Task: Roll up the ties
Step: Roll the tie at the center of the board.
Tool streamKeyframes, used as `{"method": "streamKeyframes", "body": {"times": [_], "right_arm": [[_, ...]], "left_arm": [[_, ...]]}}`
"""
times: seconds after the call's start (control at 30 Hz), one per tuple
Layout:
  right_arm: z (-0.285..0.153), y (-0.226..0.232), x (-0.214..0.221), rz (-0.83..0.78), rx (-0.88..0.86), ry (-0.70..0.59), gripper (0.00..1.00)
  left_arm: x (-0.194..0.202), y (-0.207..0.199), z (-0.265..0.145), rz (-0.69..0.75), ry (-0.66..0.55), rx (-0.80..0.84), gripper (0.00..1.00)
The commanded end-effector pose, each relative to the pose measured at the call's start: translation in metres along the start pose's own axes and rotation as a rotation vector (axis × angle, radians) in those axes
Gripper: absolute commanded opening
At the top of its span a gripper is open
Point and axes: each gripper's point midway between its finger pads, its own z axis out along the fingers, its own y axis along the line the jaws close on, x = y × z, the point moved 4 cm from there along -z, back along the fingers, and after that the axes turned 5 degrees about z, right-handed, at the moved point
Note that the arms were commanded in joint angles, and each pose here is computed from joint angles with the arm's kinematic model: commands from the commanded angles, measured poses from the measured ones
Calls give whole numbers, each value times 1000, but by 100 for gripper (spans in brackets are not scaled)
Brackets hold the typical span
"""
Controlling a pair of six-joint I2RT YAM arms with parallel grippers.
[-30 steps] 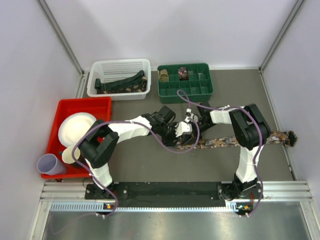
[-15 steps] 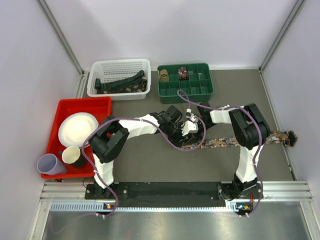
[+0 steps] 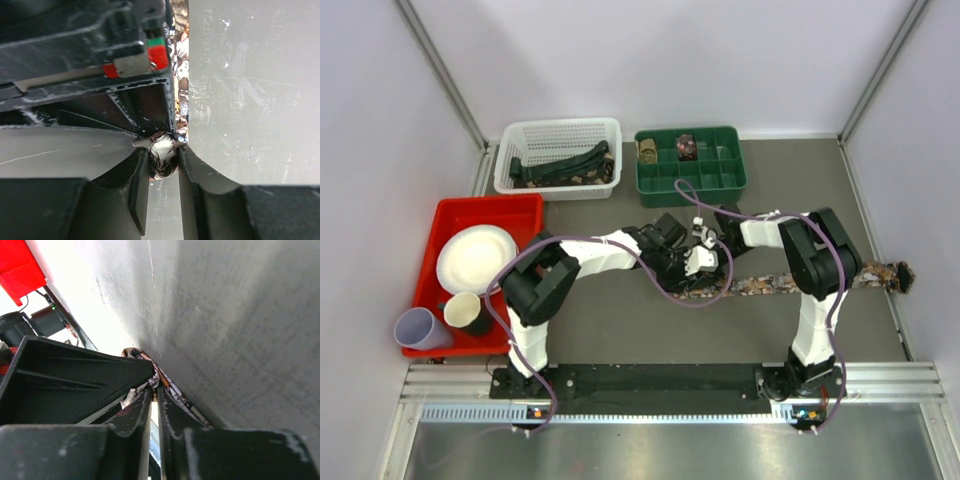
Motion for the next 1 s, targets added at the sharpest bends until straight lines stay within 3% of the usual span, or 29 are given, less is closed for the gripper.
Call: {"method": "streamKeyframes", "body": {"times": [0.0, 0.2, 0.47, 0.73, 0.97], "right_arm": [[-21, 15, -4, -34, 17, -40, 13], [-42, 16, 0, -37, -5, -63, 22], [-36, 26, -5, -31, -134, -111, 41], [-19, 20, -1, -33, -154, -70, 27], [-10, 11, 8, 7, -180, -39, 26]], "left_arm": [[44, -15, 5, 19, 177, 17, 27], [47, -14, 7, 18, 201, 8, 26], [46, -16, 9, 18, 200, 9, 26], [46, -17, 10, 15, 203, 11, 26], [46, -18, 10, 1, 197, 13, 26]]}}
